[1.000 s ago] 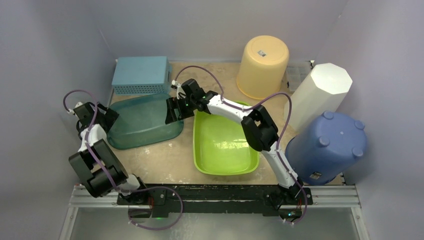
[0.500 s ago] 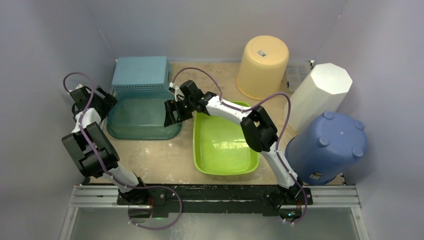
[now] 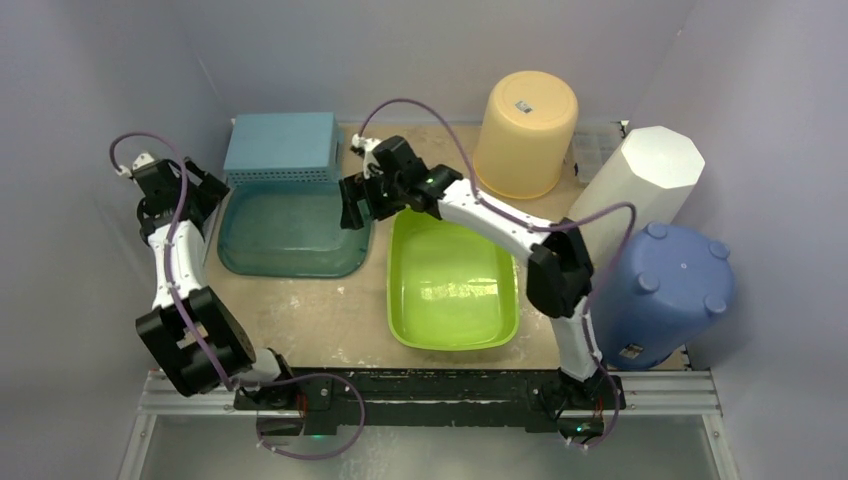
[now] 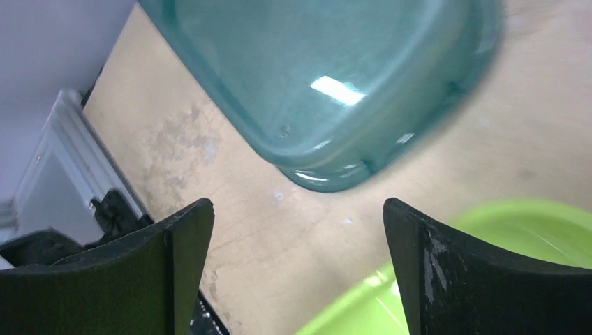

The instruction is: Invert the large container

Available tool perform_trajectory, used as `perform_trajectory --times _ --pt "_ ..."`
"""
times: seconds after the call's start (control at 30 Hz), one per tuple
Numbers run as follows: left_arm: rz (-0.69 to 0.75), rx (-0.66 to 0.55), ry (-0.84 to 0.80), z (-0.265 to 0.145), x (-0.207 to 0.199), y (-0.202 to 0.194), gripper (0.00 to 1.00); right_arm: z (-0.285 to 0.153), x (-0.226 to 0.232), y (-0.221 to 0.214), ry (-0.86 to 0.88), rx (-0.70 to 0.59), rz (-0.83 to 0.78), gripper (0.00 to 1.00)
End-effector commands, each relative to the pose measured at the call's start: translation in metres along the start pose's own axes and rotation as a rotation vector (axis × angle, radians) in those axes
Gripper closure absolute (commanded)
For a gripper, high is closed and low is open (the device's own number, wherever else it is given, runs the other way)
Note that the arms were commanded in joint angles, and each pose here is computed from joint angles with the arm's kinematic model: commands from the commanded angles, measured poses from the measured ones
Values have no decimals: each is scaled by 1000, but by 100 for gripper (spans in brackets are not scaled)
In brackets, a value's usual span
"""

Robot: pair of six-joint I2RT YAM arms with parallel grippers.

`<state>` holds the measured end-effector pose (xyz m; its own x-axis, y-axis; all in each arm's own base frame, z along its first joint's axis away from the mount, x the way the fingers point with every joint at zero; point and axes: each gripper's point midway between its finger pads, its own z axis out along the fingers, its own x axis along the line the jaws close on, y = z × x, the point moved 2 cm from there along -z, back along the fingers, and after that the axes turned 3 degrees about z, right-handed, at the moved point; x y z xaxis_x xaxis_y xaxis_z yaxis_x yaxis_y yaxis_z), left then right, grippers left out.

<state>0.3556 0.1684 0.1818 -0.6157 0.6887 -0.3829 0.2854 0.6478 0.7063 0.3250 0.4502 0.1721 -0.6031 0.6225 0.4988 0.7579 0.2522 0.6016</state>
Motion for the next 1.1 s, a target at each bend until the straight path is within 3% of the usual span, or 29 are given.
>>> perform_trajectory --times 0.0,0.1,0.2,0.4,0.6,0.9,1.07 --pt "35 -106 46 -36 -2 31 10 -80 -33 29 -300 -188 13 7" --pt "75 -84 -130 -56 -37 19 11 -126 -88 12 -515 -247 134 7" --pt "145 -38 -255 -77 -83 -16 12 -178 -134 -18 -597 -277 298 8" --pt "213 57 -475 -126 -139 -85 14 -238 -159 -71 -682 -318 353 9" --pt "322 211 -642 -159 -169 -156 16 -247 -188 -114 -765 -250 452 12" --pt "460 382 -723 -188 -188 -266 17 -225 -196 -142 -669 -207 524 33" --pt "514 441 -749 -193 -196 -301 20 -213 -194 -158 -608 -175 519 44"
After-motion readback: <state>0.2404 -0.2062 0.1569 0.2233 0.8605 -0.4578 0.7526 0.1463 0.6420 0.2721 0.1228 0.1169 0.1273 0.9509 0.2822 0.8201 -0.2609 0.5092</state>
